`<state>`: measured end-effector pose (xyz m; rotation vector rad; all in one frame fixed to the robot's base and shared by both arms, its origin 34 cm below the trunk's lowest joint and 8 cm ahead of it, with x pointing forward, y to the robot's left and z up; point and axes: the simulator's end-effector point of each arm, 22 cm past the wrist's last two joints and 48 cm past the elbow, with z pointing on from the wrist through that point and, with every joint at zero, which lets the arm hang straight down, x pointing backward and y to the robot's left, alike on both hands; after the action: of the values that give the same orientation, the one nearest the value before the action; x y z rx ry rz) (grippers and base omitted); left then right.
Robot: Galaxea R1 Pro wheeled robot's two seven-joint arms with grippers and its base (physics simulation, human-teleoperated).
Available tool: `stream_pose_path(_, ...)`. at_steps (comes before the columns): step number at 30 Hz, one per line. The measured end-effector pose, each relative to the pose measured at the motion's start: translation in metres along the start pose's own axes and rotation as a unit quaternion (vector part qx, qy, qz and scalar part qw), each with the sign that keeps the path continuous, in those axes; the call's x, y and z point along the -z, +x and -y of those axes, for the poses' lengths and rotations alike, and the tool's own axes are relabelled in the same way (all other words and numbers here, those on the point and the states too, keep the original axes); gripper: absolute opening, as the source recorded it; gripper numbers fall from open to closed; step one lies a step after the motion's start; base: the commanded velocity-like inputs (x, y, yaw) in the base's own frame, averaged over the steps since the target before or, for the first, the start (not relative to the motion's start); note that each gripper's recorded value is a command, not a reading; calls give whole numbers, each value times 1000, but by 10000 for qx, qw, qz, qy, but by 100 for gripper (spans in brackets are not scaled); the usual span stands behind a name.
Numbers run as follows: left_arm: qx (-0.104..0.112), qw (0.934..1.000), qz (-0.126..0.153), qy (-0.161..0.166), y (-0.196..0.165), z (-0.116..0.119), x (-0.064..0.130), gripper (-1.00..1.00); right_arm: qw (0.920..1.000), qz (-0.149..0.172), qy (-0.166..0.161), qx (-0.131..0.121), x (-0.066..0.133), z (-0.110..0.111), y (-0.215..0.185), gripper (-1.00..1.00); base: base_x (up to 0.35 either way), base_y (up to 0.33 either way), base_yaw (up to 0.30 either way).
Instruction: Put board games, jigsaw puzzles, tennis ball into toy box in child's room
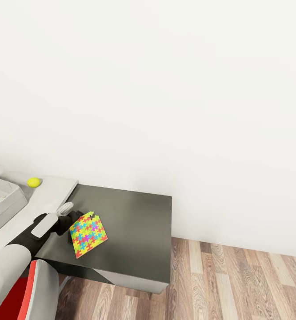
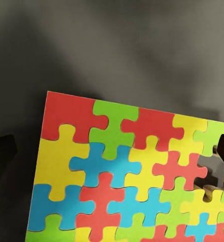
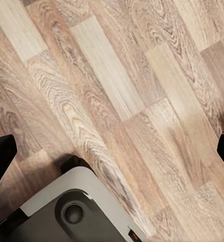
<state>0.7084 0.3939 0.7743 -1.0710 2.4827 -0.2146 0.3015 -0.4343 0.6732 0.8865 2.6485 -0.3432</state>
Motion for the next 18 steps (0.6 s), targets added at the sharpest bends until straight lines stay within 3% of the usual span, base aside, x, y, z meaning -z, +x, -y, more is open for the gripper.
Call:
stream_pose_path(10, 271, 9996, 78, 50, -13, -5, 3, 100, 10000, 0, -1, 2, 0, 0, 0, 100, 0, 0, 0)
stream_pose_path(18, 299, 9995, 82, 57, -14, -4, 4, 100, 10000, 0, 0, 1, 0, 0, 0, 100, 8, 0, 0)
